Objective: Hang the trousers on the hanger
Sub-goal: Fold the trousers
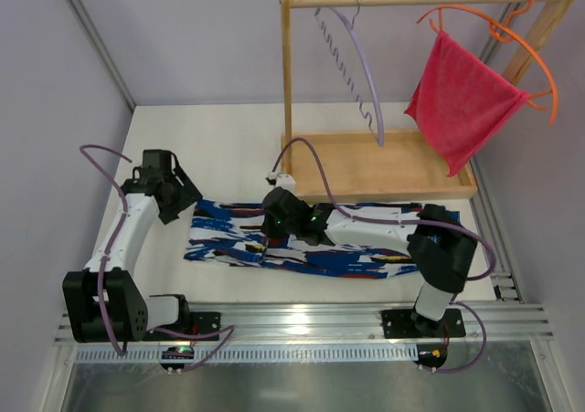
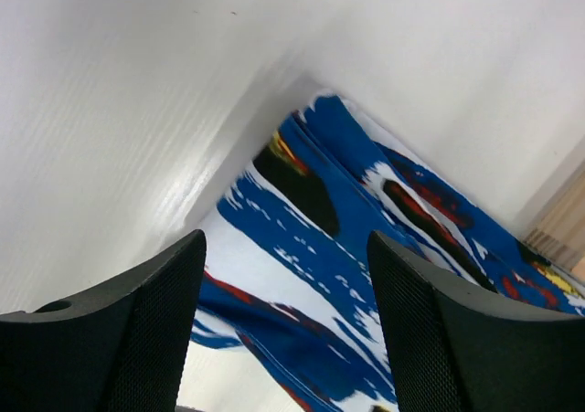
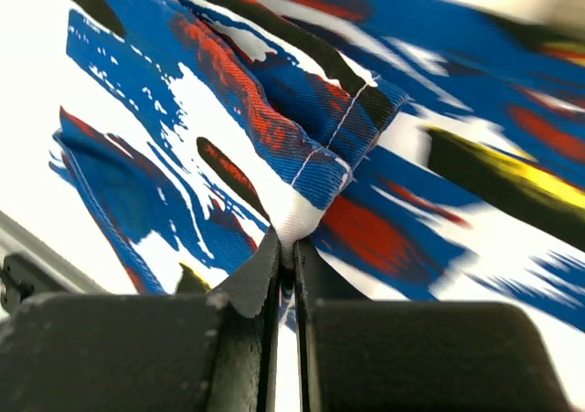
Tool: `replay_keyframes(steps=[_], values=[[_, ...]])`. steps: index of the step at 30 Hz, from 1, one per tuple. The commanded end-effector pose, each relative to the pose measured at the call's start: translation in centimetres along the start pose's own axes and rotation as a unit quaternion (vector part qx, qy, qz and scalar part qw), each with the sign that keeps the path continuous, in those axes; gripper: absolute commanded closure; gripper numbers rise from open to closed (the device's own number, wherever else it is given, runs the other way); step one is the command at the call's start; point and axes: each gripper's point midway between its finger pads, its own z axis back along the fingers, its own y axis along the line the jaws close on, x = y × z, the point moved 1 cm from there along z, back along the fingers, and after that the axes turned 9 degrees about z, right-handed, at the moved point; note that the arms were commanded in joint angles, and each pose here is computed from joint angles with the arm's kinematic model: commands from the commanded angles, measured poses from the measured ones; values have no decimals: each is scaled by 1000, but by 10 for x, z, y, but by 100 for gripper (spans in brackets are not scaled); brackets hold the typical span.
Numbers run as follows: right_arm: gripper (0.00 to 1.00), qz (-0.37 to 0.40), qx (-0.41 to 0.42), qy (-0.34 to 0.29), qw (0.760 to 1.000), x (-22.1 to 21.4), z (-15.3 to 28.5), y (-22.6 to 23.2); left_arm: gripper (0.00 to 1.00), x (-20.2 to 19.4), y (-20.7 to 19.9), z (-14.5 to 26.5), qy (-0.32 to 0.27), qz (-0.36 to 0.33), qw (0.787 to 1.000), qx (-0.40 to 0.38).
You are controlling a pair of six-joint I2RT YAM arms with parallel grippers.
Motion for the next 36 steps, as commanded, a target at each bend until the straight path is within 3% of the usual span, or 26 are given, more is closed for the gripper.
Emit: replay_keyframes(steps=[1, 7, 11, 14, 15, 19, 27, 34, 36], values=[[96, 23, -56, 17, 998, -3, 40, -45, 27, -10, -9, 4, 22, -30, 999, -40], [96, 21, -104, 24, 994, -15, 79, -101, 25, -41, -26, 2, 72, -60, 992, -88], [96, 1, -128, 42, 991, -30, 81, -141, 23, -63, -38, -2, 95, -70, 986, -118], [72, 8, -119, 41, 992, -27, 78, -150, 23, -82, -47, -6, 117, -82, 979, -144], [60, 18, -120, 46, 992, -28, 79, -151, 23, -86, -48, -8, 121, -85, 979, -143], [48, 27, -92, 45, 994, -22, 95, -141, 25, -93, -53, -7, 125, -105, 977, -140], [48, -2, 22, 34, 999, -26, 111, -101, 26, -114, -81, 5, 150, -119, 963, -188], [48, 10, 55, 37, 998, -56, 106, -83, 26, -140, -75, -4, 169, -126, 959, -191], [49, 13, 31, 47, 998, -66, 99, -91, 26, -148, -66, -16, 180, -127, 960, -171]])
